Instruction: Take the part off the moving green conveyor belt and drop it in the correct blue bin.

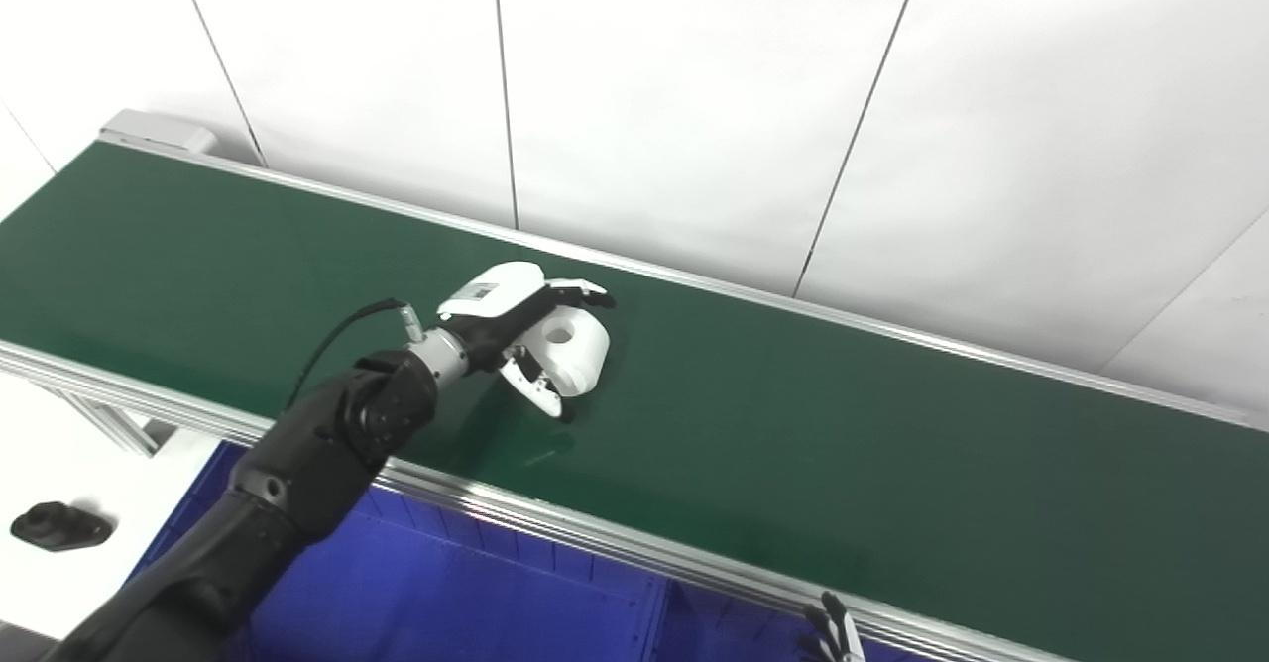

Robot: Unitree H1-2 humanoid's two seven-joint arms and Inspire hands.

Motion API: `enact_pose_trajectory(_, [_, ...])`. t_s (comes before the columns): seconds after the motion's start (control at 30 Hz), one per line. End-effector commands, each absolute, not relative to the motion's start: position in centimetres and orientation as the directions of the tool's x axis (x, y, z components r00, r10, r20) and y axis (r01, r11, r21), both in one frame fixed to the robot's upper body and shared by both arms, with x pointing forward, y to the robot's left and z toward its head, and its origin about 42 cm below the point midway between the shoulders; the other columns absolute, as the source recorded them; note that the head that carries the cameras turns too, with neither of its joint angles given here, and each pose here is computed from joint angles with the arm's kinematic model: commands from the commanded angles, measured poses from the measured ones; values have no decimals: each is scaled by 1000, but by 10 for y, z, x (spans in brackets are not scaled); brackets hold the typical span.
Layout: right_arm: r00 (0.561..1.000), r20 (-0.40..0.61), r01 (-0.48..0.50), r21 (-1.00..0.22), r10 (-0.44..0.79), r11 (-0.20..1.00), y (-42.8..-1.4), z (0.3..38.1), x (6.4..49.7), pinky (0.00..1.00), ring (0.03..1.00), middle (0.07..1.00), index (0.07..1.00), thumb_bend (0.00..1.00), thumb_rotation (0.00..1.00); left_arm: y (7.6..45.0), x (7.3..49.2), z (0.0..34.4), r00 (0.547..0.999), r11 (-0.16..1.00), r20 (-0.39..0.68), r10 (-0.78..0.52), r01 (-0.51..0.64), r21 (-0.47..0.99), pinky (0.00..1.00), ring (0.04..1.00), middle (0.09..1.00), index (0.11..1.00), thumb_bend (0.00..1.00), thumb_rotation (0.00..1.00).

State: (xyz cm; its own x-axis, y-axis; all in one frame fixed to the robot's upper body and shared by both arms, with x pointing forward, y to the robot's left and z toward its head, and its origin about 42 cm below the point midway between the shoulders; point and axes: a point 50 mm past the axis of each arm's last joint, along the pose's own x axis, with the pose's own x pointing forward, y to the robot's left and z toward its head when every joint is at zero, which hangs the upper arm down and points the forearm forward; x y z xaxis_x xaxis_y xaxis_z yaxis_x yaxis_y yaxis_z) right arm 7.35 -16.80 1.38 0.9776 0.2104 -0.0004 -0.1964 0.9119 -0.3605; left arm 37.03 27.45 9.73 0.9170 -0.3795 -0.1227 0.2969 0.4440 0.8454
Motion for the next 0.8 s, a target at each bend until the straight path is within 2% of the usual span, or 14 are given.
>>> enact_pose_trajectory(0.0, [976, 80, -167, -314, 201, 935, -166, 26, 75, 783, 842, 907, 978, 633, 521, 267, 386, 115, 921, 480, 3, -391, 200, 854, 658, 733, 798, 772, 715, 0])
enact_pose_trajectory(0.03, [976, 82, -165, -314, 200, 935, -166, 26, 75, 784, 841, 908, 982, 624, 518, 265, 387, 112, 922, 494, 21, -387, 188, 849, 598, 669, 740, 733, 678, 0])
enact_pose_trajectory(0.07, [977, 81, -163, -310, 197, 936, -165, 26, 74, 784, 841, 908, 983, 622, 516, 262, 388, 109, 922, 513, 42, -385, 176, 840, 583, 653, 725, 724, 668, 0])
enact_pose_trajectory(0.1, [978, 79, -161, -305, 194, 938, -165, 26, 74, 788, 842, 908, 983, 619, 506, 260, 388, 107, 922, 526, 57, -382, 166, 834, 547, 610, 610, 618, 594, 0])
enact_pose_trajectory(0.13, [978, 79, -159, -304, 192, 939, -164, 27, 74, 782, 841, 908, 983, 620, 504, 258, 389, 105, 923, 533, 65, -380, 161, 831, 511, 545, 541, 555, 544, 0])
enact_pose_trajectory(0.17, [978, 80, -159, -304, 191, 939, -164, 27, 74, 777, 839, 906, 983, 620, 512, 257, 389, 104, 924, 538, 69, -377, 158, 828, 487, 461, 516, 533, 513, 0])
enact_pose_trajectory(0.27, [978, 83, -158, -308, 191, 938, -164, 27, 74, 777, 836, 903, 983, 620, 522, 254, 388, 102, 923, 538, 68, -379, 159, 828, 469, 425, 510, 523, 500, 0])
enact_pose_trajectory(0.53, [978, 85, -158, -310, 192, 938, -164, 27, 74, 786, 834, 901, 977, 623, 516, 261, 382, 102, 925, 548, 60, -374, 168, 819, 449, 407, 508, 530, 496, 0])
enact_pose_trajectory(0.77, [978, 84, -157, -311, 192, 937, -165, 27, 74, 784, 826, 903, 973, 638, 532, 277, 370, 105, 922, 576, 109, -371, 136, 806, 421, 396, 497, 547, 494, 0])
